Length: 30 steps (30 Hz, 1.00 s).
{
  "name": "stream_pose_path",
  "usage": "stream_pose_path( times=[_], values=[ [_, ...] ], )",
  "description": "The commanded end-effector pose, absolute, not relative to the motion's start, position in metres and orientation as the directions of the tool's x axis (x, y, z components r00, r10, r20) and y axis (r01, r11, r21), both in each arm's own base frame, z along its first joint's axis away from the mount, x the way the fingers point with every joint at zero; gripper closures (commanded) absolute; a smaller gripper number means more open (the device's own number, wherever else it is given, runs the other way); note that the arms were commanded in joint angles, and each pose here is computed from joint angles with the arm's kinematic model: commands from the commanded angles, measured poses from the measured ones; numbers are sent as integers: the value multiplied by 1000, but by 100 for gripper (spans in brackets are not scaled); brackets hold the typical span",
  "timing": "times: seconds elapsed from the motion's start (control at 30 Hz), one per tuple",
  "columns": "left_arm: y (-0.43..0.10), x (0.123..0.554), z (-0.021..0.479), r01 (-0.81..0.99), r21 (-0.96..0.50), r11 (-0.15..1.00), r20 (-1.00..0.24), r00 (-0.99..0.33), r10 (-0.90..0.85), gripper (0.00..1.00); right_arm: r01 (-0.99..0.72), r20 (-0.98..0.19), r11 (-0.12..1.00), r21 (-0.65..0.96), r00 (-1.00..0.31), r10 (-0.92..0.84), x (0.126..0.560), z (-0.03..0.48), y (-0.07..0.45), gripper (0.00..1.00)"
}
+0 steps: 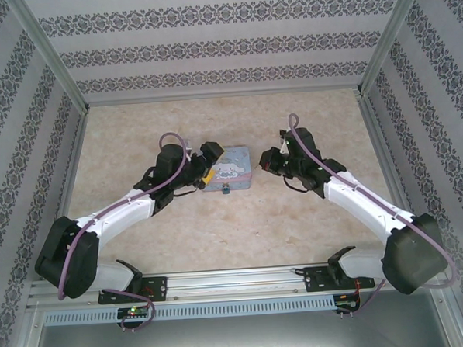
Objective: Unlock the padlock with the key
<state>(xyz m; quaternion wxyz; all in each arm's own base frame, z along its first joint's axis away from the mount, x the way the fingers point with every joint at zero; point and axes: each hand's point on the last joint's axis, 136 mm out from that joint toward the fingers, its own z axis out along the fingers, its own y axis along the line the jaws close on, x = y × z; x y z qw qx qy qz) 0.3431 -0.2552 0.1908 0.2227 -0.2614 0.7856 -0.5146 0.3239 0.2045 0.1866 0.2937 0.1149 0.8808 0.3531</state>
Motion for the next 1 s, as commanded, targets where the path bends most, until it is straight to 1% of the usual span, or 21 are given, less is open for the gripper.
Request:
stream_pose_path(
  times=[0.0, 0.13, 0.23, 0.4, 0.43, 0.67, 0.97],
  values=[
    [-270, 356, 231, -184, -971, 151, 27, -714, -699, 1, -26, -426, 607, 794, -737, 525, 332, 222, 217, 100],
    [-283, 361, 239, -203, -977, 61, 101, -699, -707, 7, -8, -369, 513, 859, -705, 606, 335, 229, 224, 100],
    [-291, 364, 240, -214, -977, 21, 137, -693, -707, 11, -5, -355, 487, 873, -691, 630, 335, 233, 228, 100],
    [-298, 368, 236, -227, -973, -46, 191, -671, -717, 22, -2, -339, 460, 888, -677, 653, 333, 236, 232, 100],
    [-299, 368, 237, -227, -972, -55, 196, -667, -718, 23, 3, -333, 453, 891, -675, 658, 332, 235, 232, 100],
    [-310, 368, 239, -221, -972, -82, 213, -671, -710, 34, 14, -311, 425, 905, -659, 684, 330, 233, 230, 100],
    [-320, 362, 235, -223, -969, -105, 232, -675, -700, 40, 22, -294, 403, 915, -649, 702, 329, 233, 230, 100]
  ],
)
